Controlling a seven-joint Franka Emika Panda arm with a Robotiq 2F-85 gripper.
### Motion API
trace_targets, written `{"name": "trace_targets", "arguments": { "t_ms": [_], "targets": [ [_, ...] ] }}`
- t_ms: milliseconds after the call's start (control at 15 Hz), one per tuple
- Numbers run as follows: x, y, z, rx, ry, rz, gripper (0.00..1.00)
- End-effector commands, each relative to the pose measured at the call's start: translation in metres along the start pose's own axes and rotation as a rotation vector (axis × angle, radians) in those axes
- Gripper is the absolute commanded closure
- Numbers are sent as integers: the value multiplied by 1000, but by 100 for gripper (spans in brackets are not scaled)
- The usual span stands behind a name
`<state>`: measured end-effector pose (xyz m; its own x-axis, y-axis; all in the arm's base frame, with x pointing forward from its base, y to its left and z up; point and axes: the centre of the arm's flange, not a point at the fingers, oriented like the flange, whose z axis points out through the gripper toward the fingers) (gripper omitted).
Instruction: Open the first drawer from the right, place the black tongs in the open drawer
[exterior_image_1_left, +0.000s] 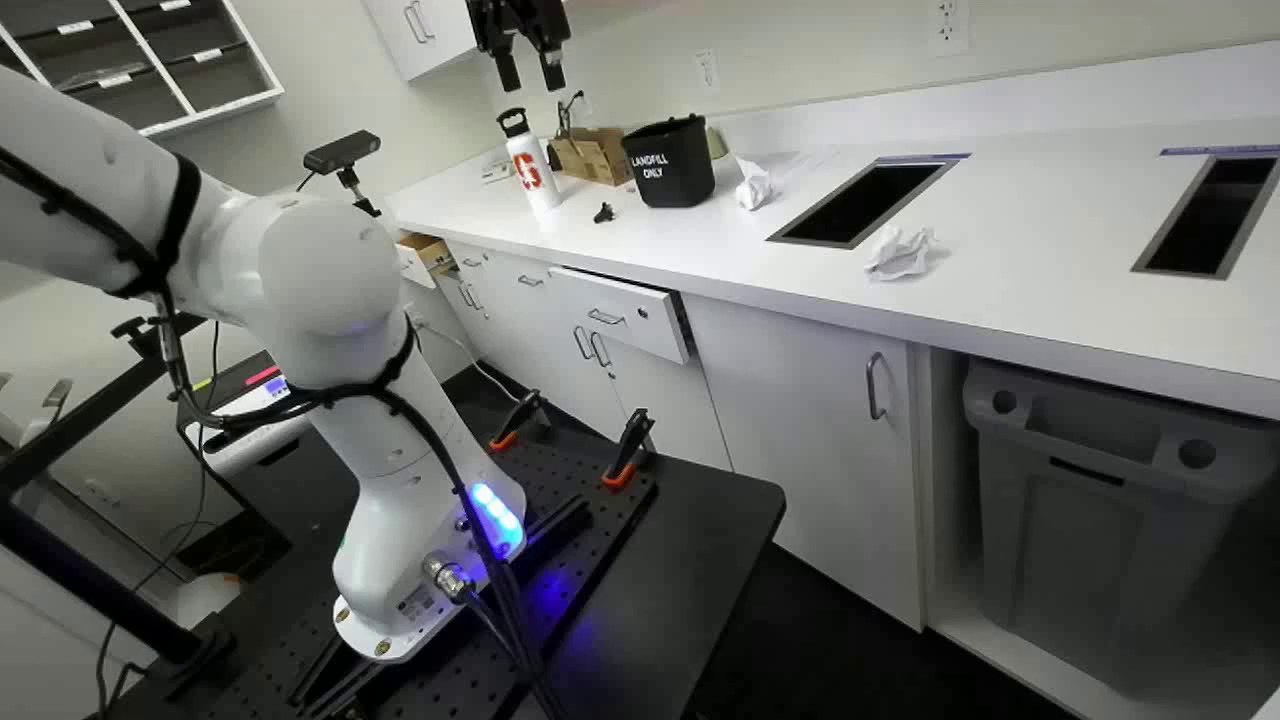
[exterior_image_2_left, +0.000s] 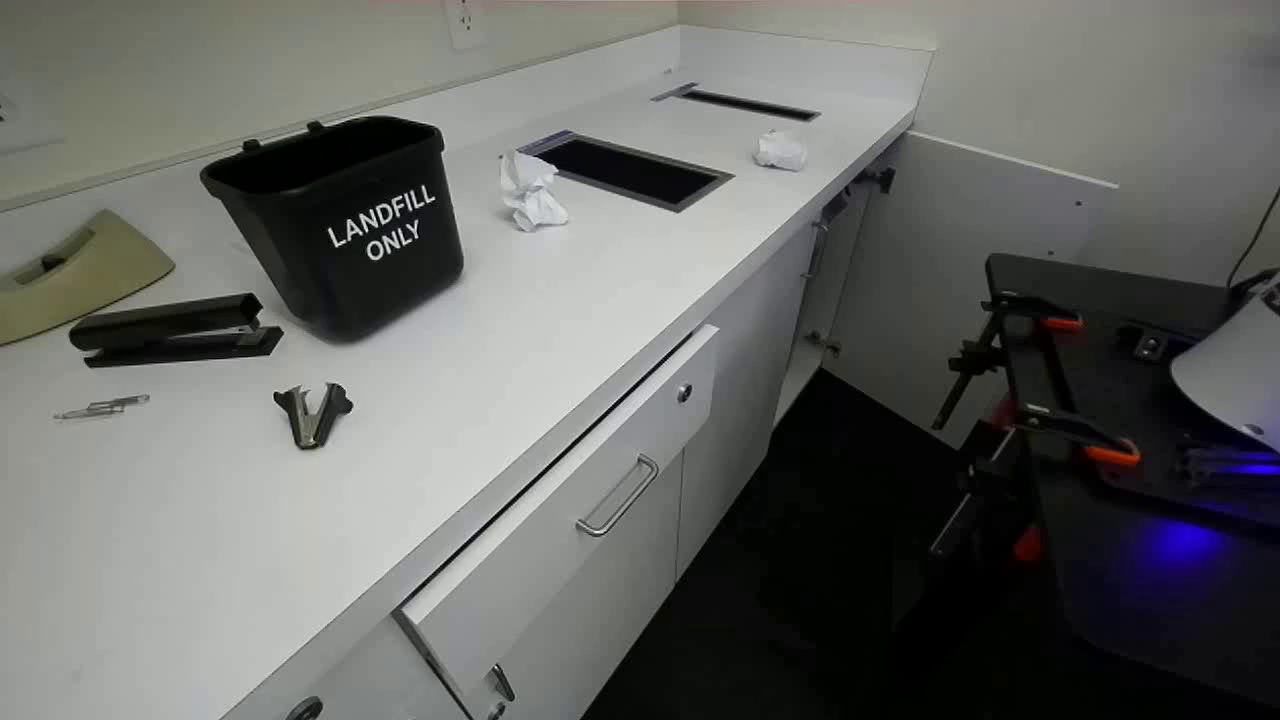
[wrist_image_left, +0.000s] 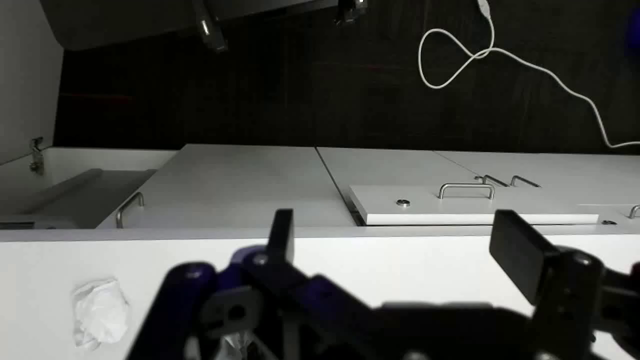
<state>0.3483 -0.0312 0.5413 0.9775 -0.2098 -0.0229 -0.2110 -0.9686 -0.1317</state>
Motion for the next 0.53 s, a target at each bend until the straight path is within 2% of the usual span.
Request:
{"name": "trace_targets", "arguments": {
  "t_ms": [0,467],
  "targets": [
    [0,0,0,0,0,0,0],
    [0,-5,2,-5,7,-12,0]
  ]
}}
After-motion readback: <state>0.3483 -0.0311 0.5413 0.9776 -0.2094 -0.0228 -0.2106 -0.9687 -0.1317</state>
